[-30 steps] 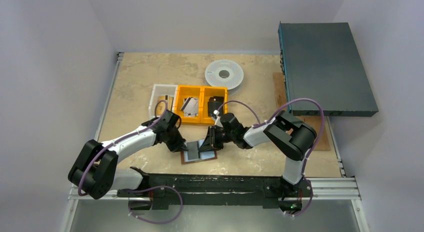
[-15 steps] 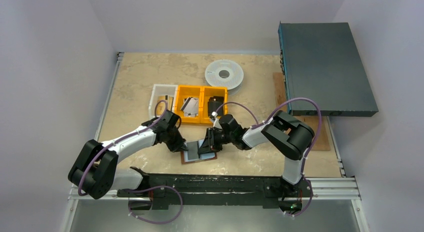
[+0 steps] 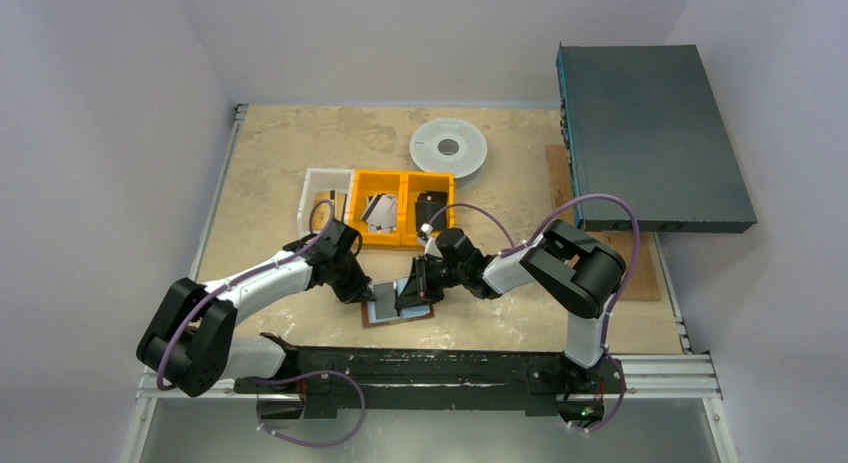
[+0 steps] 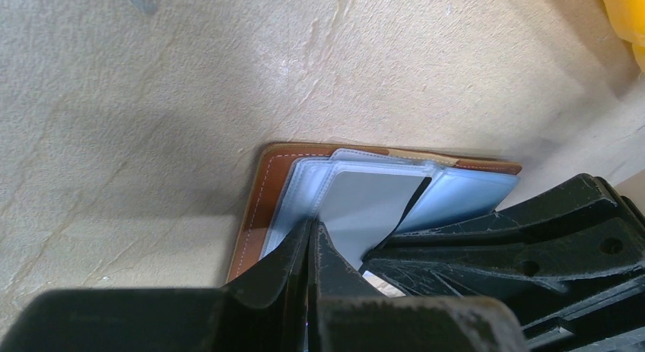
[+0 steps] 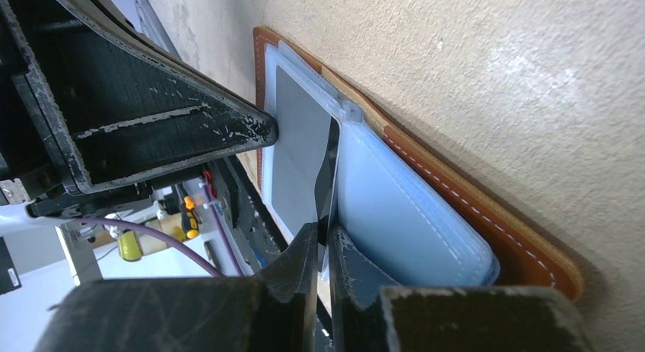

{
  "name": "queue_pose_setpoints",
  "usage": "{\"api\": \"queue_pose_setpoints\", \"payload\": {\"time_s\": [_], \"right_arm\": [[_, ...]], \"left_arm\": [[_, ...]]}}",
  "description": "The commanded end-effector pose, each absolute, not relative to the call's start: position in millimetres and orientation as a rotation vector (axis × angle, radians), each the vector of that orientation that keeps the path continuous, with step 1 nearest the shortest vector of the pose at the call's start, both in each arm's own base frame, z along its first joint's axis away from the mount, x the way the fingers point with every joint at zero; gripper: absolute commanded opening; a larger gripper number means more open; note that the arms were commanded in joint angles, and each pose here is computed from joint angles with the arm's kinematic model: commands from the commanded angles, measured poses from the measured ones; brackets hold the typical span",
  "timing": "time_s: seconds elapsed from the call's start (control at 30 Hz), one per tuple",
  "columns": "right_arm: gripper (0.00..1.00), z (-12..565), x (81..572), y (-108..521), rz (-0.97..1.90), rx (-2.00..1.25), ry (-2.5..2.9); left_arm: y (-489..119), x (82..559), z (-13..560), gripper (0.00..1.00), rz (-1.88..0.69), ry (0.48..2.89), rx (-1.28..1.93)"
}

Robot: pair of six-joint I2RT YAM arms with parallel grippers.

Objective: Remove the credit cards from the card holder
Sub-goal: Remove the credit card from the card holder.

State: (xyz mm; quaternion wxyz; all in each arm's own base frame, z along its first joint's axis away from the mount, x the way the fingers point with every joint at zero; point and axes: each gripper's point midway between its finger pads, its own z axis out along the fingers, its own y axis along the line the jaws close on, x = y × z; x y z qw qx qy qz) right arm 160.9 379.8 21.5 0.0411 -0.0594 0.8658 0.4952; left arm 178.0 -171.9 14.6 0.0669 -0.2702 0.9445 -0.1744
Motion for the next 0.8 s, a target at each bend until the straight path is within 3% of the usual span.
{"api": "queue_pose_setpoints", "payload": {"time_s": [0.0, 0.77], "right_arm": [[0.04, 26.7, 161.3, 386.3, 1.532, -0.195, 2.645], [0.0, 14.1, 170.7, 345.9, 1.315, -0.068, 2.687]], "left_arm": [[-127.2, 143.0, -23.1, 0.0, -0.161, 2.941, -0.827], [-117.3, 141.8, -25.1, 0.0, -0.092, 2.947, -0.836]]}}
